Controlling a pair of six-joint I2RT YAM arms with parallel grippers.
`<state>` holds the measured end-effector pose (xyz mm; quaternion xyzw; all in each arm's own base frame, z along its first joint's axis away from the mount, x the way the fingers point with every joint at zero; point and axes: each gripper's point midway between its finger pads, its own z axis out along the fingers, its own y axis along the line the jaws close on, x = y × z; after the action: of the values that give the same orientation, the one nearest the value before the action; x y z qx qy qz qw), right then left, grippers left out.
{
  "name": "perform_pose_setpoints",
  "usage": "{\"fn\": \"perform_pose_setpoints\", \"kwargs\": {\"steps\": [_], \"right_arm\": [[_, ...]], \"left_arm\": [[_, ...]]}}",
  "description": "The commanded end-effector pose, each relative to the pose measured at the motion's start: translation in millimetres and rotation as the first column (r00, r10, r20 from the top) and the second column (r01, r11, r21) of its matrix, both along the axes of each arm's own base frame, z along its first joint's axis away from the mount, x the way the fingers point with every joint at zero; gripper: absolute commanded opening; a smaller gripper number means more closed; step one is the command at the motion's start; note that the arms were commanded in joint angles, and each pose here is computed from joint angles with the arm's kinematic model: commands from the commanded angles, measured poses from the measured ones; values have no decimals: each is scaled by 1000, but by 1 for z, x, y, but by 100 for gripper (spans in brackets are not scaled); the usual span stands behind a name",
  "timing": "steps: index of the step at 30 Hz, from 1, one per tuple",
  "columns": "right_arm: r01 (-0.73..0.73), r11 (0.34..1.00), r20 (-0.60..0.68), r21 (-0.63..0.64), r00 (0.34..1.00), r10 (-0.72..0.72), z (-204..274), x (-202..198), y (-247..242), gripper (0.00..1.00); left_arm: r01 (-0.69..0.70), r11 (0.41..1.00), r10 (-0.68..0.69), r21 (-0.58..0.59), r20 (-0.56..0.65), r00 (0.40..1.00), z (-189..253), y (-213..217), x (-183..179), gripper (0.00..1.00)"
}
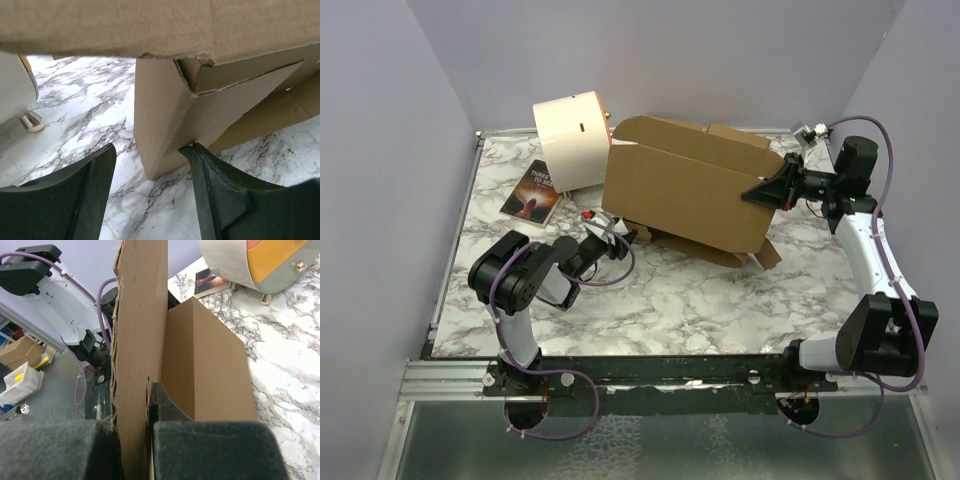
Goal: Fold the paper box
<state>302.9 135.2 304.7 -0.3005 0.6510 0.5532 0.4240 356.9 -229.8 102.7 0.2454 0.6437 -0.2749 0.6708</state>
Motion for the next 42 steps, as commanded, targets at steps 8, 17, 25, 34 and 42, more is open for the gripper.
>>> {"fn": "perform_pose_setpoints", "kwargs": {"steps": [8,17,25,34,42], "right_arm": [[119,992,-97,-33,988,-122,-14,29,-6,1],[195,981,-176,-22,965,-196,-13,50,-19,1],[215,977,-271,15,941,-203,-16,65,-24,1],[220,975,-364,34,911,-193,-27,81,-30,1],[222,974,-399,45,898,-187,-31,86,-35,1]], "left_arm": [[20,988,16,-154,229,973,73,-9,12,63],[20,983,21,-183,220,975,76,-13,21,62],[12,978,35,-208,220,975,78,-17,35,61],[48,972,7,-232,231,973,83,-28,47,66],[72,952,-15,-297,189,982,90,-25,60,66]]}}
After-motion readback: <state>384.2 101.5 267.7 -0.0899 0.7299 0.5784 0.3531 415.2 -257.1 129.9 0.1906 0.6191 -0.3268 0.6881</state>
